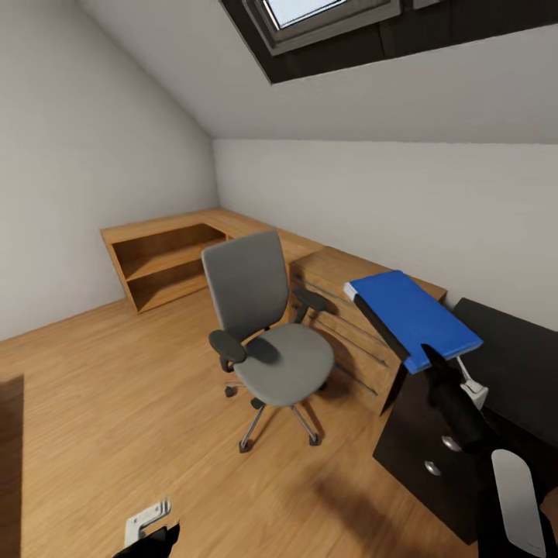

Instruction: In the bedroom, organize the workspace by keeping the computer under the desk, ensuring the monitor is on the desk, placing the keyboard on the desk next to the monitor, placing the mouse on the desk next to the keyboard, moving the folder from the swivel chair onto the desk next to the mouse, stacking the notebook on top of the folder with the pen on top of the notebook, and positioning the swivel chair next to the desk.

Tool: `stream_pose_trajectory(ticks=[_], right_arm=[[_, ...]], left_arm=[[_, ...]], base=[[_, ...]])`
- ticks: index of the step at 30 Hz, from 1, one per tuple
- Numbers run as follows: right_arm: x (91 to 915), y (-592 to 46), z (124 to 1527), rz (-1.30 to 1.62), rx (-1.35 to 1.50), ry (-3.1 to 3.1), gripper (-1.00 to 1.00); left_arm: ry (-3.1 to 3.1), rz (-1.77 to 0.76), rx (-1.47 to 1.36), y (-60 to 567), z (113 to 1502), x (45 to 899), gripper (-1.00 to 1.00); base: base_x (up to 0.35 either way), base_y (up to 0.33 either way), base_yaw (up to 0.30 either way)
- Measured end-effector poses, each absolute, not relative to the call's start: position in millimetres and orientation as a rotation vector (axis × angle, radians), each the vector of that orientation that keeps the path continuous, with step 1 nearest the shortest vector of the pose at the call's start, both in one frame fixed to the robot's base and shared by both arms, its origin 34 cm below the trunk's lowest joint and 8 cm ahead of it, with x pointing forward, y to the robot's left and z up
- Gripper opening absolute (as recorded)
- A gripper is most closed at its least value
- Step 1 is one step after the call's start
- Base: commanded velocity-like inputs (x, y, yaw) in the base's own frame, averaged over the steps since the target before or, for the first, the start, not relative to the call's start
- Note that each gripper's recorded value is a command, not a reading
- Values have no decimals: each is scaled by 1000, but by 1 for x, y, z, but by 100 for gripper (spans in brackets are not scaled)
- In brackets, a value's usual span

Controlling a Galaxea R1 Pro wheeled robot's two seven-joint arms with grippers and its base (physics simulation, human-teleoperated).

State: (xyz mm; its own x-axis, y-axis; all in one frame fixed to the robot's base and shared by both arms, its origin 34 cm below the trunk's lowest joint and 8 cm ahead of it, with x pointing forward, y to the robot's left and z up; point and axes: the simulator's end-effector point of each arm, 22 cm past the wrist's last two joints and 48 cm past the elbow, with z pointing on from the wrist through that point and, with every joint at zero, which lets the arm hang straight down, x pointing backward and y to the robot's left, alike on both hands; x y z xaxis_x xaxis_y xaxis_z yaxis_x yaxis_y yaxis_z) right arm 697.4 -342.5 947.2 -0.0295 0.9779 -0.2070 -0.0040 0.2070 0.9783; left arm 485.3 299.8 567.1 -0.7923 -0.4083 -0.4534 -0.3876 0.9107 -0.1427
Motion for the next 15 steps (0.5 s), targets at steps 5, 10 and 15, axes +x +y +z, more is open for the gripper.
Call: stream_pose_trajectory(ticks=[5,10,15], right_arm=[[697,-346,948,1050,1070,1330,-100],[696,-361,937,975,1134,1324,-100],[696,-368,932,942,1163,1310,-100]], left_arm=[[2570,-21,-519,288,557,467,100],[2599,-1,-527,288,549,452,100],[2583,16,-533,292,547,450,100]], base=[[0,0,-149],[0,0,-270],[0,0,-291]])
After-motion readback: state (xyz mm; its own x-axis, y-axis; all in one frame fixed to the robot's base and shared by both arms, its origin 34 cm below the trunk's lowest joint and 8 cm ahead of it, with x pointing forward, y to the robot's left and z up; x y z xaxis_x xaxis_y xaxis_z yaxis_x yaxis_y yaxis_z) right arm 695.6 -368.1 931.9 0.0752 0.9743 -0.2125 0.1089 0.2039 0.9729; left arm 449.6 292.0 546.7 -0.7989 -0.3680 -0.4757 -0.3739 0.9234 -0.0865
